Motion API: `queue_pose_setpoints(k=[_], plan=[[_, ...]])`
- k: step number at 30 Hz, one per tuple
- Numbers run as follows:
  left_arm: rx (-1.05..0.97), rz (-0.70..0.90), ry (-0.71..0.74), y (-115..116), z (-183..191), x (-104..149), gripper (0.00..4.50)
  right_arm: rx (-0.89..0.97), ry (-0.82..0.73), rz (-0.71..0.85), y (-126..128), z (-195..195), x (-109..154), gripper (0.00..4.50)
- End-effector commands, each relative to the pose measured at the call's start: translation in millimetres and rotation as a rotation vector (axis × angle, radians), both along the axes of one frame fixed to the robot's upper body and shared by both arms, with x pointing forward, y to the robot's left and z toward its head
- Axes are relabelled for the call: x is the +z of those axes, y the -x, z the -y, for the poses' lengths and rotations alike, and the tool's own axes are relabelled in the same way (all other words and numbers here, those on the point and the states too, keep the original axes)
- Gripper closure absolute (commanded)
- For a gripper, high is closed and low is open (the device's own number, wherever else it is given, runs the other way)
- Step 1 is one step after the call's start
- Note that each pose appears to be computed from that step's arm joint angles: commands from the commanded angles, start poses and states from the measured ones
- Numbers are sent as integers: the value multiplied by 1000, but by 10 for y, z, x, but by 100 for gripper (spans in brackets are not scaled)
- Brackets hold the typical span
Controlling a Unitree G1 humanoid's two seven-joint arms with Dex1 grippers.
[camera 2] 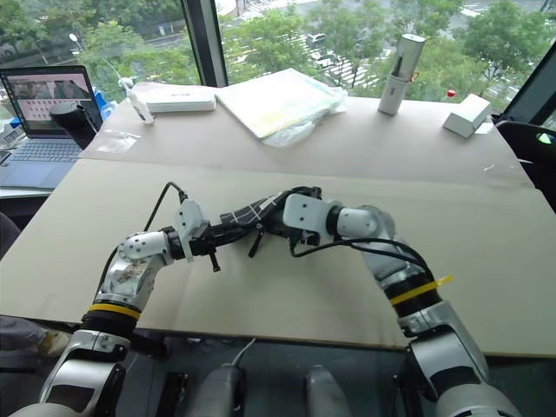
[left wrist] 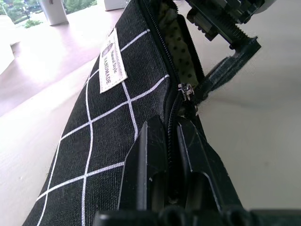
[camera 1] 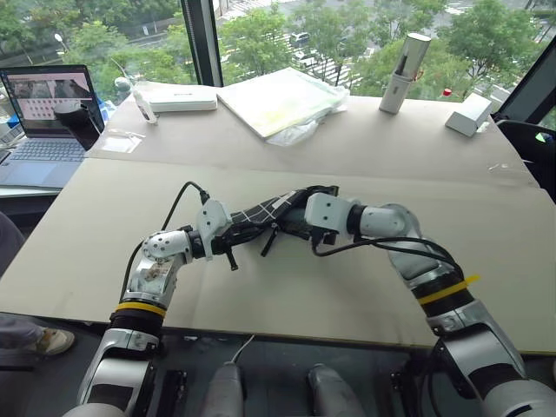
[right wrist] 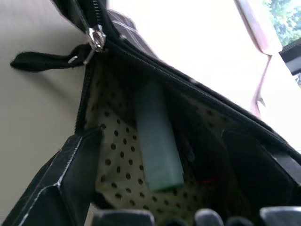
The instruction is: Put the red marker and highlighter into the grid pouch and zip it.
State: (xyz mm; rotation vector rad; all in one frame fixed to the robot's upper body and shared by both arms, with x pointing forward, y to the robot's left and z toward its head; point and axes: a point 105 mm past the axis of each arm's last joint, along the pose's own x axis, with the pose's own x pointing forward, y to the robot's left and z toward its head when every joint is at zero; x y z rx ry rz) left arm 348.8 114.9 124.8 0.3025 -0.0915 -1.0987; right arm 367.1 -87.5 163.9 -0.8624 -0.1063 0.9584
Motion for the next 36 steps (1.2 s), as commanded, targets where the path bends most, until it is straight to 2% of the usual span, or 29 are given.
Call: queue_pose_setpoints(k=[1,5,8,10,13,17,23,27,32,36], plan=[[-8,40,9,4,14,119,450,72,-222,-173,335,175,265,4],[-4,33,10,17,-4,91,450,197,-405,-468,812,229,262,4],[-1,27,12,27,-14,69,450,199,-427,-639,1039,154,4,4],[-1,25,12,28,-10,61,450,102,-419,-682,991,61,-268,4],[-1,25,13,25,-10,61,450,-96,-459,-729,764,-95,-541,4],[-3,24,12,27,-9,54,450,-189,-485,-757,646,-373,-693,4],[-6,22,13,29,3,36,450,-253,-551,-723,399,-621,-633,4],[-4,19,20,30,9,24,450,-218,-599,-739,359,-745,-504,4],[0,17,27,28,17,10,450,-232,-610,-721,270,-766,-471,4],[1,18,33,24,31,8,450,-241,-615,-705,229,-744,-449,102]])
